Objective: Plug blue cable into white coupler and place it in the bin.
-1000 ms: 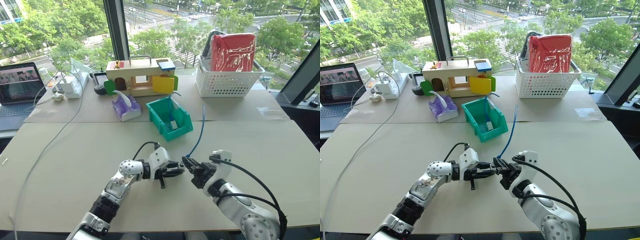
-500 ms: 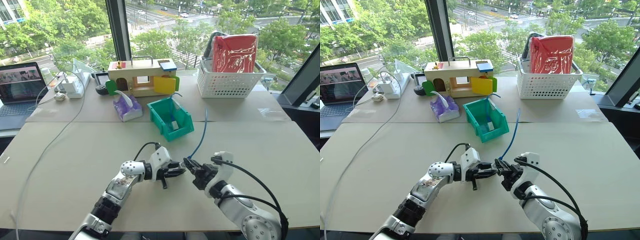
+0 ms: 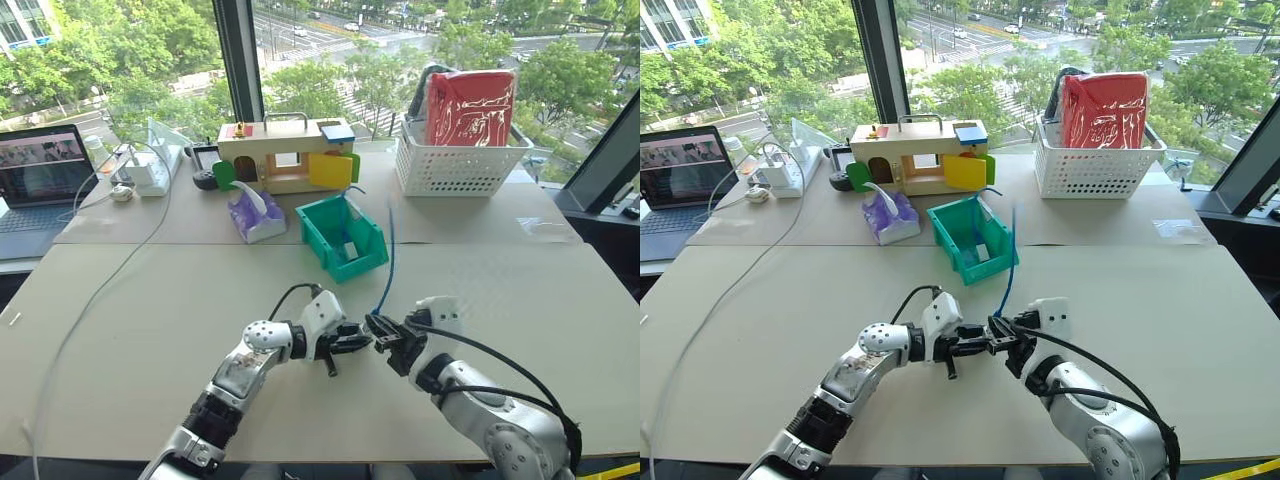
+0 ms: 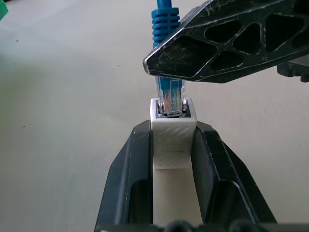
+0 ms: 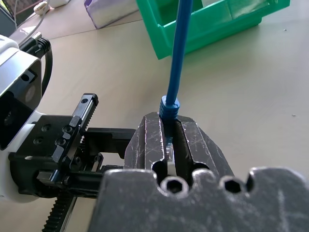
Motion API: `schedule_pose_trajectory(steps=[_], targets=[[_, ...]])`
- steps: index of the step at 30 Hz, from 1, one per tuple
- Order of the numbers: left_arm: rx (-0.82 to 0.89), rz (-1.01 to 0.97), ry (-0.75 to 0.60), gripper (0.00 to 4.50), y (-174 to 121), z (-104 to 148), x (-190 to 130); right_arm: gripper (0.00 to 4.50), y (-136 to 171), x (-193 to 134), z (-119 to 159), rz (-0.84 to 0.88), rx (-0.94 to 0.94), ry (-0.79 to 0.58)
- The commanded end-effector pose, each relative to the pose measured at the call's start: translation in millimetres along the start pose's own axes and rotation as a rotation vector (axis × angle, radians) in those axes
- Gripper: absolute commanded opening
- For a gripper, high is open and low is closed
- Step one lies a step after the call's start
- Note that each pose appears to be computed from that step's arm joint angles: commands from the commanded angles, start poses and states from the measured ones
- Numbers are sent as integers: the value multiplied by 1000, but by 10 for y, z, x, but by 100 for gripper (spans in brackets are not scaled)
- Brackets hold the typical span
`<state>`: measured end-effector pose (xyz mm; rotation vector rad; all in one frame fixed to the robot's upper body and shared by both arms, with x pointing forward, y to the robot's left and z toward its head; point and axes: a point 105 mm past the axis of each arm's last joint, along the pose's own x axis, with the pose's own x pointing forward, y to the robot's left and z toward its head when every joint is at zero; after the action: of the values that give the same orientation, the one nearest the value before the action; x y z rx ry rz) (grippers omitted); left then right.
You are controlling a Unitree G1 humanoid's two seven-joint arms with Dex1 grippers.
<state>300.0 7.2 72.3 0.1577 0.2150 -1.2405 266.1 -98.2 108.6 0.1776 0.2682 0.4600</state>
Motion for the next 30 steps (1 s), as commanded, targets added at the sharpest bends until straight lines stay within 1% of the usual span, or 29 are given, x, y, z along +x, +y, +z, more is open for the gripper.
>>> schedule_pose_trajectory(steps=[1, 4, 10, 16, 23, 30], targets=[[-55, 51, 78, 62, 56, -107, 8, 0, -55, 0, -178, -29, -17, 79], [-72, 58, 70, 62, 55, -44, 25, 0, -83, -15, -228, -43, 26, 87], [-80, 72, 79, 62, 55, -42, 21, 0, -180, -27, -356, -81, 175, 110], [-76, 88, 91, 62, 64, -42, 8, 0, -202, -49, -431, -97, 160, 166], [14, 103, 163, 62, 72, -46, 11, 0, -200, -33, -498, -95, 152, 207], [24, 117, 179, 62, 68, -25, 28, 0, -203, -37, -529, -95, 144, 231]])
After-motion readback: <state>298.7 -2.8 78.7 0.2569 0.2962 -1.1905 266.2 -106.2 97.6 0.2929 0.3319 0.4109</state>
